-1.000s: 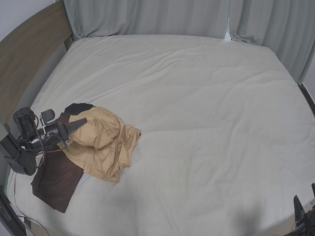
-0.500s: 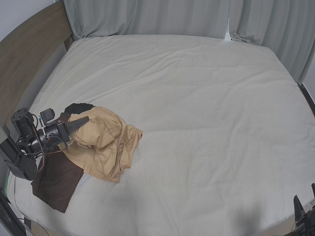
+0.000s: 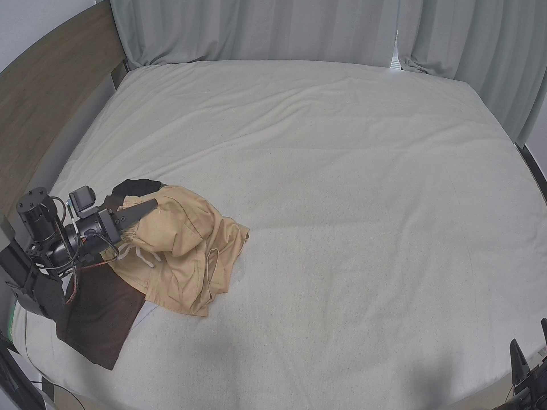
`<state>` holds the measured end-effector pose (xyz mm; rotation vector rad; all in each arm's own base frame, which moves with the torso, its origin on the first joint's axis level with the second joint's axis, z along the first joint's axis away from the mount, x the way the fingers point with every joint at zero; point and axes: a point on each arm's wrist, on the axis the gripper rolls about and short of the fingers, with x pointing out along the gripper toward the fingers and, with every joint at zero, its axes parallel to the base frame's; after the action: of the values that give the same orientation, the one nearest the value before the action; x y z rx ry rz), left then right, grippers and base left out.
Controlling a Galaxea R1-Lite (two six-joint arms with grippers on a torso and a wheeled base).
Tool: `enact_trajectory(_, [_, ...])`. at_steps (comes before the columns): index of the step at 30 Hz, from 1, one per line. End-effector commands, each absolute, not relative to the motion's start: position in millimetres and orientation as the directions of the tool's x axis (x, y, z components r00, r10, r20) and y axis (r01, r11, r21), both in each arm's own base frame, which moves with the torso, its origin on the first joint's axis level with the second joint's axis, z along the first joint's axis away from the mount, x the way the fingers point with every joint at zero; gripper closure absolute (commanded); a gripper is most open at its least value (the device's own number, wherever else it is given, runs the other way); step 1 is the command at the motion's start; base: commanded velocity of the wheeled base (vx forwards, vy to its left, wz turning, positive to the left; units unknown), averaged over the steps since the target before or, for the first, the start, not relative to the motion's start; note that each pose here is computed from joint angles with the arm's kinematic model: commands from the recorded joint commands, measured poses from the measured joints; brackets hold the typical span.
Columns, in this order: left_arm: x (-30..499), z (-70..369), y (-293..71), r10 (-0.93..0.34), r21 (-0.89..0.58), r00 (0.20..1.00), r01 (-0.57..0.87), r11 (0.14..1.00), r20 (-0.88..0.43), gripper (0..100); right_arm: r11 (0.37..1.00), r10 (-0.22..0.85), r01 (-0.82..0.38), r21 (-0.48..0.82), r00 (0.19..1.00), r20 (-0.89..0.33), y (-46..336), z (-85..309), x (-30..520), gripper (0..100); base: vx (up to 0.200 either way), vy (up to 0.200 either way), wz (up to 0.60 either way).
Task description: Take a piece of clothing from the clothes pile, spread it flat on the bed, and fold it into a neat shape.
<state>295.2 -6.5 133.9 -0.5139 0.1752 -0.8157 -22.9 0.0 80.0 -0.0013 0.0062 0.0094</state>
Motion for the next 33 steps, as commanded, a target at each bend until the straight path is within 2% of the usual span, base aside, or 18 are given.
enact_trajectory(1, [285.3,150.6,-14.2,-0.722,-0.518,0.686,0.65,0.556,0.086,100,1.0,0.011,-0.011,-0.002,1.0,-0.006,0.0,75.1,-22.9,0,0.0,0.0,0.0])
enact_trajectory(12, [281.8,149.6,-29.7,-0.687,-0.563,0.721,0.605,0.563,0.089,100,1.0,0.011,-0.011,-0.002,1.0,-0.006,0.0,75.1,-22.9,0,0.0,0.0,0.0])
enact_trajectory(19, [273.8,166.7,-37.7,-0.672,-0.645,0.727,0.582,0.495,0.141,100,1.0,0.011,-0.011,-0.002,1.0,-0.006,0.0,75.1,-22.9,0,0.0,0.0,0.0])
enact_trajectory(33, [264.0,176.4,-47.2,-0.687,-0.665,0.708,0.593,0.454,0.162,100,1.0,0.011,-0.011,-0.002,1.0,-0.006,0.0,75.1,-22.9,0,0.0,0.0,0.0])
